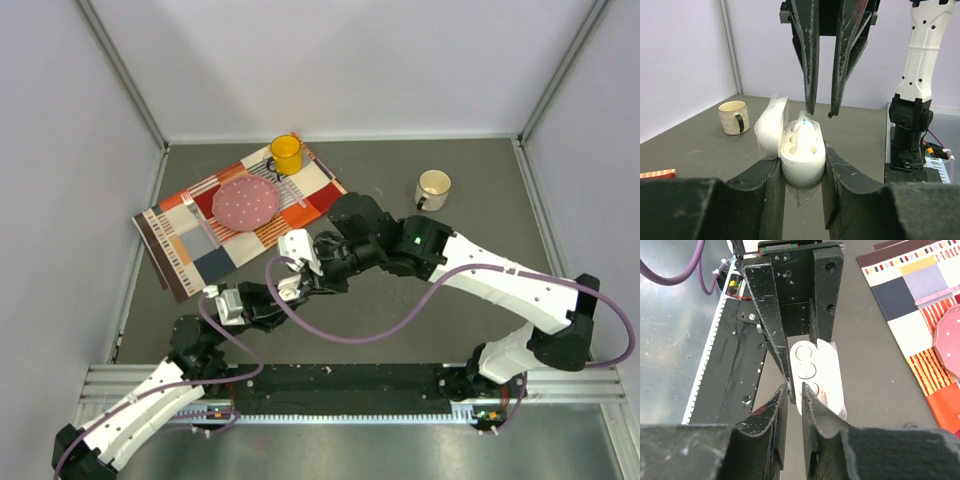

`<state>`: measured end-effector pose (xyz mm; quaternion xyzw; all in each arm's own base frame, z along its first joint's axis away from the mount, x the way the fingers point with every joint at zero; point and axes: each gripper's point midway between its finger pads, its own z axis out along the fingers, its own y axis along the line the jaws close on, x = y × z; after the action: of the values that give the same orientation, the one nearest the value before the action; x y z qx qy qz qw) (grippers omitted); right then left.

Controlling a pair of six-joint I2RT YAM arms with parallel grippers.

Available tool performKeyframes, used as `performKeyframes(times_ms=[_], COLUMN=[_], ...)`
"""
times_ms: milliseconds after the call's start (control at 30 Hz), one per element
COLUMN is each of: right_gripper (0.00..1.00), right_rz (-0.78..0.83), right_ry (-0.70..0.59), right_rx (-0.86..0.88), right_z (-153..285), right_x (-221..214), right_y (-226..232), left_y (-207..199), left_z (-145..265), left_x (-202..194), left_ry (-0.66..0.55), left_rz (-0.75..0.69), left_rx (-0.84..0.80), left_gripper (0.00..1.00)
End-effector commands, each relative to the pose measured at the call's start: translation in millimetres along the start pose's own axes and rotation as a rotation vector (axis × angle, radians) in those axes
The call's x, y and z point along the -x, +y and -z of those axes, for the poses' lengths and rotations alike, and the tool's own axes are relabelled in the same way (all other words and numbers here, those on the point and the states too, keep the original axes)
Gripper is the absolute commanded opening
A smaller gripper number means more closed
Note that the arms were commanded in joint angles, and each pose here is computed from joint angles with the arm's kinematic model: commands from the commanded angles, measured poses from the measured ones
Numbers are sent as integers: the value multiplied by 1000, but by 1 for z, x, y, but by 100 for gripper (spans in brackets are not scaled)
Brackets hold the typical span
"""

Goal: Insert the wireless bluetooth earbuds into the charging case
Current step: Place the earbud in the charging case.

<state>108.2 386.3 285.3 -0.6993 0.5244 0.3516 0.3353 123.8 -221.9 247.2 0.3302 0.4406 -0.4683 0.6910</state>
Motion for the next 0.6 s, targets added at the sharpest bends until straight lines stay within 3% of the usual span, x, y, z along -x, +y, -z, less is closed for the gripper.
performKeyframes(times_ms=[0,333,567], right_gripper=[15,9,3], right_rz=[25,18,-10], right_ry=[-97,-176,-153], right_rx=[-29,-8,3], right_z=[12,7,-7], right_x=[26,39,29], right_y=[2,3,0], left_y=[1,0,0], left_z=[24,25,25], left_x=[-59,-59,-59], left_ry=[78,78,75], left_rz=[42,48,50], left_rx=[33,30,31], left_gripper=[0,0,0])
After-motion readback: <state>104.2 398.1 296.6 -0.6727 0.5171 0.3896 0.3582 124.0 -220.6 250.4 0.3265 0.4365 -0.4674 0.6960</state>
